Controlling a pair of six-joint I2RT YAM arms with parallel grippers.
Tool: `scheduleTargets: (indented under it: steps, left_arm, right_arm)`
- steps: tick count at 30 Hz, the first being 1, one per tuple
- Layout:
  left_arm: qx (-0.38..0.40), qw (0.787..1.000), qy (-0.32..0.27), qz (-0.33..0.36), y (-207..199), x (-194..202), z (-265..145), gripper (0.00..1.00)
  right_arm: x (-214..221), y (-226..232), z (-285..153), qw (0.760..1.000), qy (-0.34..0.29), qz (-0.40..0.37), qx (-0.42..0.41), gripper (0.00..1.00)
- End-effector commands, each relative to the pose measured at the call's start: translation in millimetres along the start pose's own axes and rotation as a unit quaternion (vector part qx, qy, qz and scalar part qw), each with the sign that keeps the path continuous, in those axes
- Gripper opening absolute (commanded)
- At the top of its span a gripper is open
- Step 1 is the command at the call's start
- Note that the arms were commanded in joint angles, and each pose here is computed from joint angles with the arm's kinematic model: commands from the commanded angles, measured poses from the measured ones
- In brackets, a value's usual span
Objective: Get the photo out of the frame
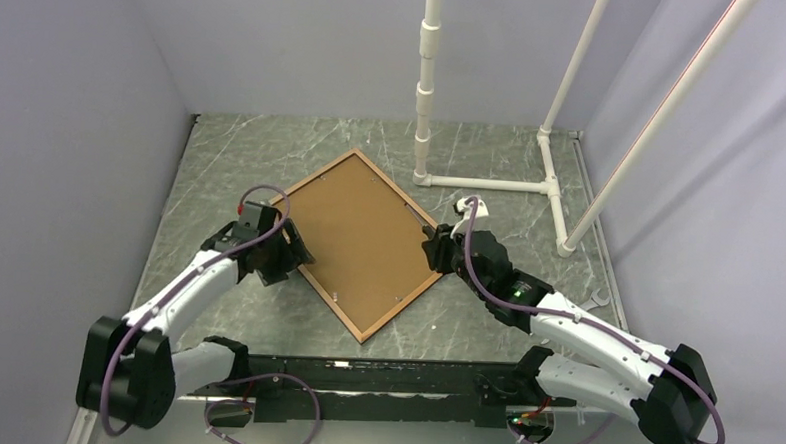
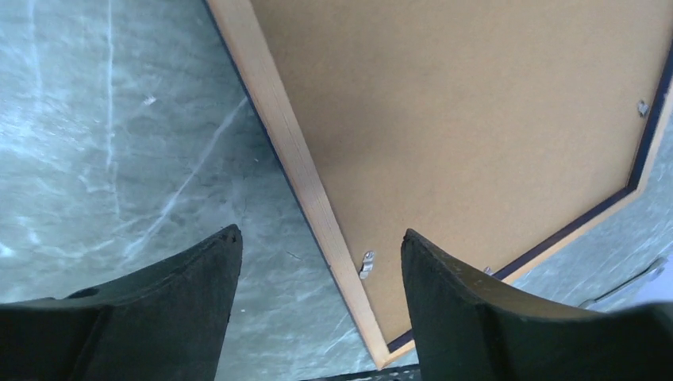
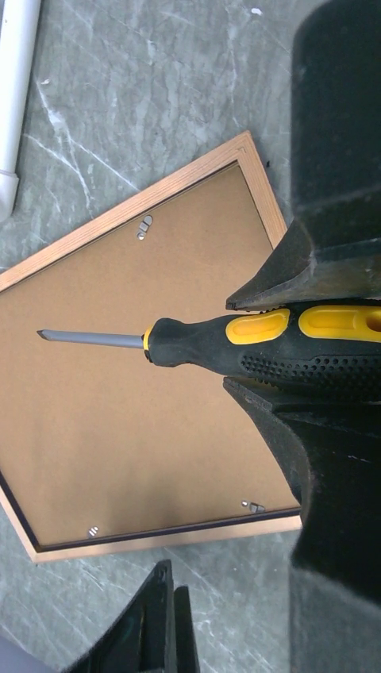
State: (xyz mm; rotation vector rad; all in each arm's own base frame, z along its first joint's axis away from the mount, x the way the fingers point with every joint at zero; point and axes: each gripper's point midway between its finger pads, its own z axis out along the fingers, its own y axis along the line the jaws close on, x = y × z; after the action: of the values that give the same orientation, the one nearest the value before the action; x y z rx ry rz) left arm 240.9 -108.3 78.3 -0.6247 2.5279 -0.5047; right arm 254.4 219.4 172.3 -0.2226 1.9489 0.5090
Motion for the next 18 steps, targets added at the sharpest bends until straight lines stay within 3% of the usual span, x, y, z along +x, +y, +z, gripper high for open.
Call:
scheduleTargets:
  steps: [1, 11, 14, 18]
  left_arm:
    - [-0.002, 0.995, 0.035, -0.097, -16.8, 1.8, 15.2, 0.70]
    - [-0.098, 0.972, 0.077, -0.199, -1.1, 11.4, 44.1, 0.57]
    - [-0.128, 0.962, 0.073, -0.229, 11.7, 17.5, 49.1, 0.32]
    - [-0.150, 0.948, 0.084, -0.267, 24.0, 32.4, 54.9, 0.15]
  right_arm:
    - [-24.4, 9.2, -8.0, 0.999, -0.030, 0.027, -0.016, 0.00]
    - [-16.1, 4.0, -13.9, 0.999, -0.024, 0.035, -0.012, 0.00]
    - [-14.7, 2.7, -13.3, 0.999, -0.021, 0.036, -0.008, 0.00]
    - [-12.3, -0.5, -12.0, 0.999, -0.017, 0.035, 0.002, 0.00]
